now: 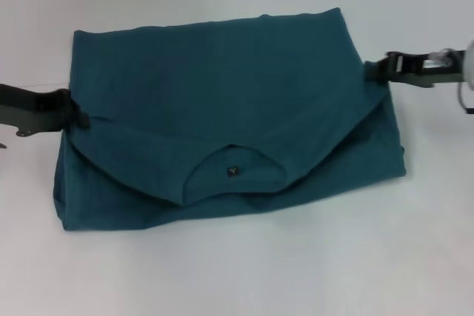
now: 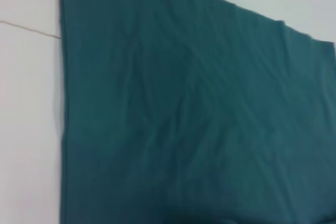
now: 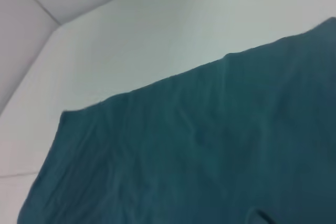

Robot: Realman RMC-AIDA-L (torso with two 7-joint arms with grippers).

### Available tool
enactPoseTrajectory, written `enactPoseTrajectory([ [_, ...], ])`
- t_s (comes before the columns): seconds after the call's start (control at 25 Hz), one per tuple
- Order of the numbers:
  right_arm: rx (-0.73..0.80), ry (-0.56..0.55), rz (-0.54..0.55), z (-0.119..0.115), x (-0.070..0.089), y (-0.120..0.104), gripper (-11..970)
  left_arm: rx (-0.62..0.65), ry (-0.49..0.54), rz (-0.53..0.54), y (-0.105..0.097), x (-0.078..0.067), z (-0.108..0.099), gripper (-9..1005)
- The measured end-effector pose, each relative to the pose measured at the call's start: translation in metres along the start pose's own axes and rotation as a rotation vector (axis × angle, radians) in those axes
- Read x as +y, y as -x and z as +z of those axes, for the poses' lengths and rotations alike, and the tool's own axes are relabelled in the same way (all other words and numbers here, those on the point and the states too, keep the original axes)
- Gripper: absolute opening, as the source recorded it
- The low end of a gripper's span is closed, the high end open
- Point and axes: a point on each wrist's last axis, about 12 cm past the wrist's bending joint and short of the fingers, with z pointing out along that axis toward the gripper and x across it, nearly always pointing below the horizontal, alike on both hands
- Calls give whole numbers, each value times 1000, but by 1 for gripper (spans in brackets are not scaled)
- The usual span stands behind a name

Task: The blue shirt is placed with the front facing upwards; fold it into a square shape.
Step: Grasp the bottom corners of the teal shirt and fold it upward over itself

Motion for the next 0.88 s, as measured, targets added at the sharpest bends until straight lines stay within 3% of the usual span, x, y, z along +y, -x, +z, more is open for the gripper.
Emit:
enactPoseTrajectory([
  [0.32,-7,-45,-95,27,19,9,33,-64,37,68,3,-4,13,32],
  [0.88,-137,-147,-132,37,23,31,35,-205,87,147,33,-16,10,82],
])
